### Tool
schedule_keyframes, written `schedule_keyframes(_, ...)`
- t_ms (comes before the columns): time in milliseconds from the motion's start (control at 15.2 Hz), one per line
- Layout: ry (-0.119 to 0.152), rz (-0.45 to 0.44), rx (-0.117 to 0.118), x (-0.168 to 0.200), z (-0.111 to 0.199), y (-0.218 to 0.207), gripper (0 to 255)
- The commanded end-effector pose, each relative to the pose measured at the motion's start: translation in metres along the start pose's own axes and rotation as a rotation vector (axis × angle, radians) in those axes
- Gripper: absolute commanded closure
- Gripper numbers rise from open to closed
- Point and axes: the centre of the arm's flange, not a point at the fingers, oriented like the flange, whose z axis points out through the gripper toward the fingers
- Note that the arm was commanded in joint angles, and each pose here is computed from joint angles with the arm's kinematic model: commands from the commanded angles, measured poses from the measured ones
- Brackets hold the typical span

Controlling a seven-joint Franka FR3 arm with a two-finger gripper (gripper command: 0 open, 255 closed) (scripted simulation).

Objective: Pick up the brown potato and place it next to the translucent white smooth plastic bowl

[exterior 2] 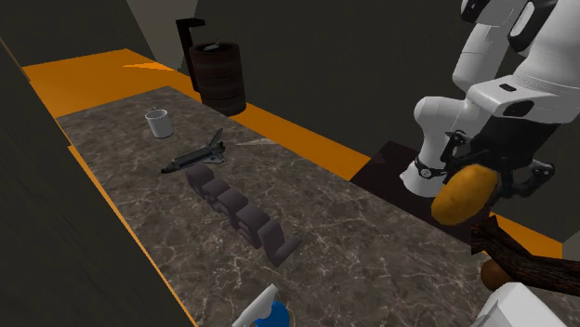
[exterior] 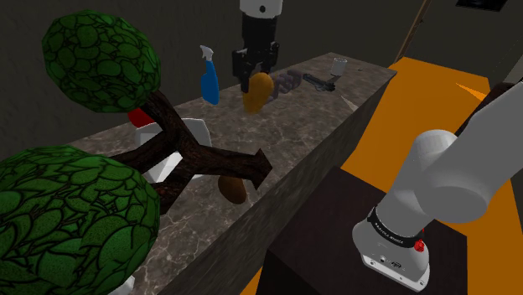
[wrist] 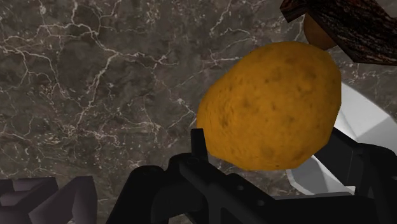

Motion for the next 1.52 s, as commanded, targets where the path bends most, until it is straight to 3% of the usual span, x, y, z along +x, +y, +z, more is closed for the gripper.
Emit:
schedule_keyframes(0, 0.000, 0.000, 0.000, -0.001, 0.011, 0.000, 255)
schedule_keyframes(1452, 0.000, 0.000, 0.000, -0.006, 0.127, -0.006, 255)
